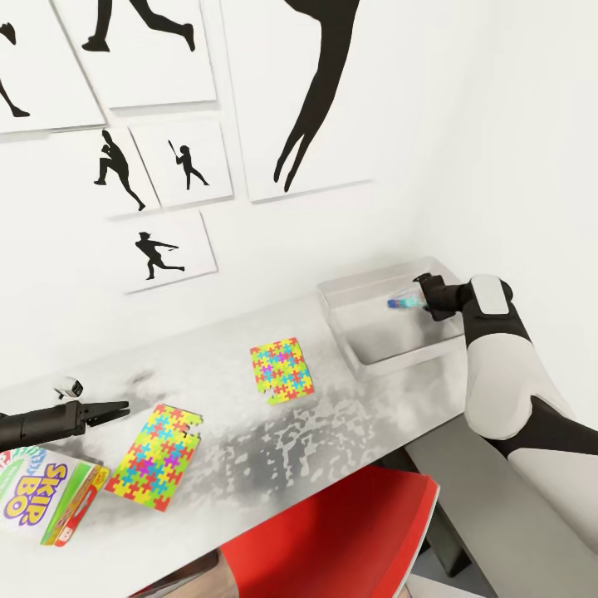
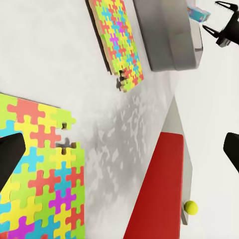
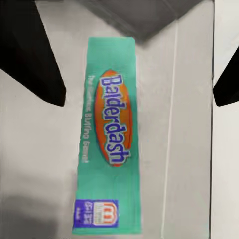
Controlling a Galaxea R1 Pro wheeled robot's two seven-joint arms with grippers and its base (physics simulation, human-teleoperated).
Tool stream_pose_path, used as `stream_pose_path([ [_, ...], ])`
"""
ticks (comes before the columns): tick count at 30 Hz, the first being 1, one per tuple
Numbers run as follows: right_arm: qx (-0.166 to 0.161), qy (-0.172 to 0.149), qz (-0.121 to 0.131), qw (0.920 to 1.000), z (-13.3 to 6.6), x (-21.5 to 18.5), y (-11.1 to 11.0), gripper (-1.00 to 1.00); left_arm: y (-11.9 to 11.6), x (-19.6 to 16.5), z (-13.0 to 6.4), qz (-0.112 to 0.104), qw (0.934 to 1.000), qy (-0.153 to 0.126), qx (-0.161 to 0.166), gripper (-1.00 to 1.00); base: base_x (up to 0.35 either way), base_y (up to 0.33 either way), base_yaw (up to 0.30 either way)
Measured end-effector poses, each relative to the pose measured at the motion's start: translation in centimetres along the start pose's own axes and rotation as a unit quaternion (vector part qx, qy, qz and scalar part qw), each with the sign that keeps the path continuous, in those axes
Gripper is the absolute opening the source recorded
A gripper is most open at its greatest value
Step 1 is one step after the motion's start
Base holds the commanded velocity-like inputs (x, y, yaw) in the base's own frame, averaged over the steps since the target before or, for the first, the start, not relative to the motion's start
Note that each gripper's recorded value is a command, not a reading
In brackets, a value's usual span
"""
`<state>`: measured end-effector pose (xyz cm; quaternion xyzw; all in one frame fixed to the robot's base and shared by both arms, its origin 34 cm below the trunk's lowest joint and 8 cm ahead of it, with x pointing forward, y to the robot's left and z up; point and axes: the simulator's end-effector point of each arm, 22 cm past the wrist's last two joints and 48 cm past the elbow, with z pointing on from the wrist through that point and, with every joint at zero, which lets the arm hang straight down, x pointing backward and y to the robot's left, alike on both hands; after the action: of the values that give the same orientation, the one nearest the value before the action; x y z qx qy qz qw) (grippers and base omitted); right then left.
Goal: Put all the toys in the child's room - the three board games (two on the bed and one on the table), the two jigsaw puzzles on the table, and the tennis ball on the table - inside the toy box on the table in the child's room.
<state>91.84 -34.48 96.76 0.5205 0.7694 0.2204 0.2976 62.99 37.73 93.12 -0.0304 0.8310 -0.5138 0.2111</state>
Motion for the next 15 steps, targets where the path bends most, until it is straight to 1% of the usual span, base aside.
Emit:
stream_pose_path([
  [15,-0.001,0.0,-0.001,1.0,-0.04,-0.08,0.03,1.0,0.0,0.03,0.02,0.0,1.0,0.001,0.0,1.0,0.0,0.0,0.0],
])
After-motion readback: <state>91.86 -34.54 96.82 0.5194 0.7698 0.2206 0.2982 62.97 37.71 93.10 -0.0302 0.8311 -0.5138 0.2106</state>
